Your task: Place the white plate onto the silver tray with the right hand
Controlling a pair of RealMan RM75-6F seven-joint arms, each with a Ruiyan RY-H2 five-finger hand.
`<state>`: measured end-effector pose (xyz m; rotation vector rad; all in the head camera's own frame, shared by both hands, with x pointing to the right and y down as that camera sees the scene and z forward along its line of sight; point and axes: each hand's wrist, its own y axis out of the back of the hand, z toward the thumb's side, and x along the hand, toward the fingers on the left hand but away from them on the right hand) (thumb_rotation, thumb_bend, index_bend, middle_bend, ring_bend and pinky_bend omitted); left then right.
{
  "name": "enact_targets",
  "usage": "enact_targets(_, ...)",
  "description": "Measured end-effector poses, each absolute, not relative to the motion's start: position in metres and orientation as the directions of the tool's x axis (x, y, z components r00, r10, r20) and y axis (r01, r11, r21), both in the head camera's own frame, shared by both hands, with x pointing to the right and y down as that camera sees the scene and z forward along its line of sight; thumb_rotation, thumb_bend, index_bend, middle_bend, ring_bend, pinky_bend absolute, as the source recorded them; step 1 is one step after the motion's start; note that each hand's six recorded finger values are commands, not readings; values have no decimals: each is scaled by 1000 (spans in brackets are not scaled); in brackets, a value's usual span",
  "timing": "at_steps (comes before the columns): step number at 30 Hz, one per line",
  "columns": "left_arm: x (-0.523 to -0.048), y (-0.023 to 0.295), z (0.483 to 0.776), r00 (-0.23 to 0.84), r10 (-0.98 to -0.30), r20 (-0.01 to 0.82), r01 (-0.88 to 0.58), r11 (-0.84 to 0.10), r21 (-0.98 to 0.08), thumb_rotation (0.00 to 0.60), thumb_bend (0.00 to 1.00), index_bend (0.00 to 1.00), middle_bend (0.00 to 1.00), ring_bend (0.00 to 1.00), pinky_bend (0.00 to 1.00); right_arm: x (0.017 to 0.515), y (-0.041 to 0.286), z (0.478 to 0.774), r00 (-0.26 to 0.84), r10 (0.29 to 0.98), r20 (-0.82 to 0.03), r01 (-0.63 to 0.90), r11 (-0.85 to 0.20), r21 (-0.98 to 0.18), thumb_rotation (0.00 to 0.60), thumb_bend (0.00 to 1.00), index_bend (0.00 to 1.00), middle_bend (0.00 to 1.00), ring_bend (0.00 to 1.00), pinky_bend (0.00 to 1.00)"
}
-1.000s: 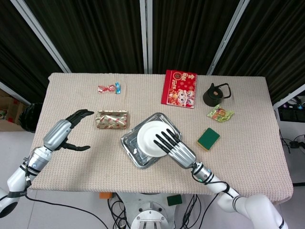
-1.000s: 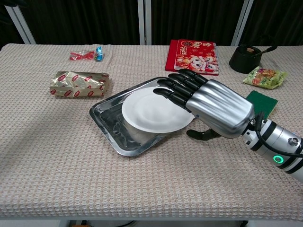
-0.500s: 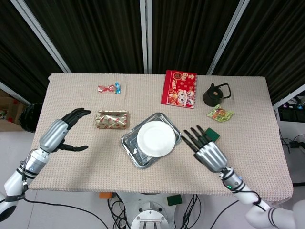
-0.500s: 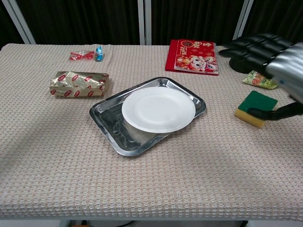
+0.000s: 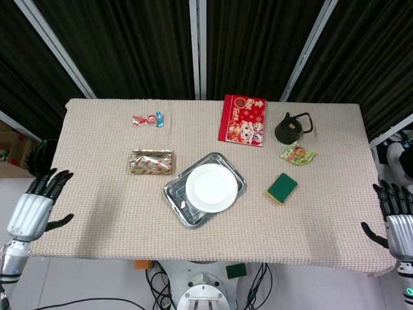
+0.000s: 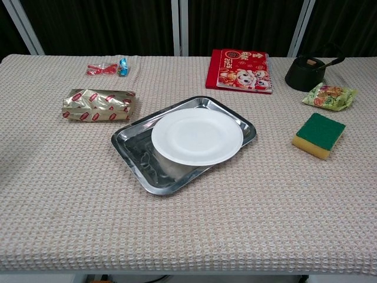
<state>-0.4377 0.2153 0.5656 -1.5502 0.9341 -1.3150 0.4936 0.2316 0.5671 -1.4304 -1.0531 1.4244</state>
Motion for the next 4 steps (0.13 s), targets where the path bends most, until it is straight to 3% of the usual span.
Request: enact_targets(4, -463, 256, 561, 75, -930, 360, 22, -359, -933, 435, 46, 114, 118, 71, 168, 509, 238, 571, -46, 943, -329, -5, -329, -944, 600, 176, 0, 0, 0, 0)
